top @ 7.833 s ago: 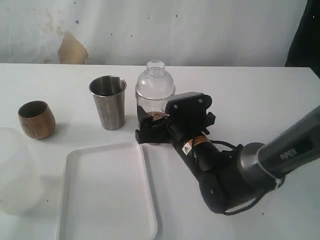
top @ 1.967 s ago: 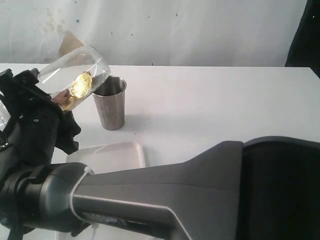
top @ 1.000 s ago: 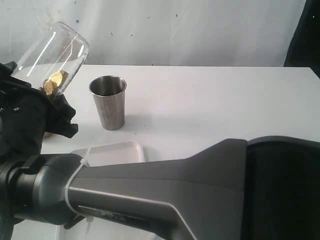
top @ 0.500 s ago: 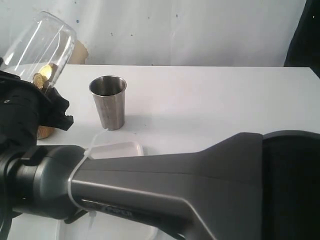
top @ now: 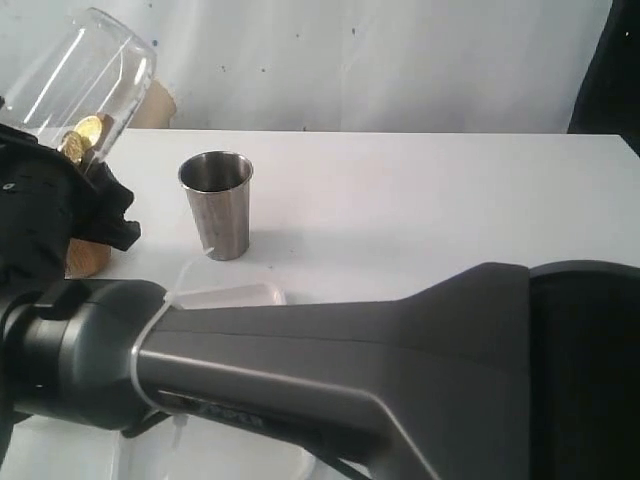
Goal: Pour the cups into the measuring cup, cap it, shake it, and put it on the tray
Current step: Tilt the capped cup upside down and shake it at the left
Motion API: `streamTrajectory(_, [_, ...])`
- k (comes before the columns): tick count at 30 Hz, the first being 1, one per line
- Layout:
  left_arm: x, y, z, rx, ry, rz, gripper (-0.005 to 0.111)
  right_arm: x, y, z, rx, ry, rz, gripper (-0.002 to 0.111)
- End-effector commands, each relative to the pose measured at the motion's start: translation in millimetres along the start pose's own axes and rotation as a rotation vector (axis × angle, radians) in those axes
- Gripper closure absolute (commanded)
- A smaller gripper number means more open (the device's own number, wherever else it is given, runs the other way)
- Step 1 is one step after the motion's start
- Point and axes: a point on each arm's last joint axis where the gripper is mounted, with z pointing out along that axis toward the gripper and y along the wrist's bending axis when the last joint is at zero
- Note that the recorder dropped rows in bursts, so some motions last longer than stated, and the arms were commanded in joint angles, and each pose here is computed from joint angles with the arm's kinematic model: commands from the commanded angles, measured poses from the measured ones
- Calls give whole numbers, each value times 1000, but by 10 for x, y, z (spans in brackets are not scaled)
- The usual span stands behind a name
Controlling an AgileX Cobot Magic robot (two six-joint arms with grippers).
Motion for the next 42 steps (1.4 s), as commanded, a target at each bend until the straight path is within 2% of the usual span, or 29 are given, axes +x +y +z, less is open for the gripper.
streamTrajectory(1, [12,0,0,3,-1,9,107,163,-187,-25,53,46,-15,108])
streamTrajectory(7, [12,0,0,3,-1,9,107,154,-233,-22,72,23,-78,108])
streamTrajectory(17, [12,0,0,3,-1,9,107,230,-357,-24,99,33,-53,108])
streamTrajectory(42, [12,0,0,3,-1,9,107,253,-346,-24,86,58,-54,108])
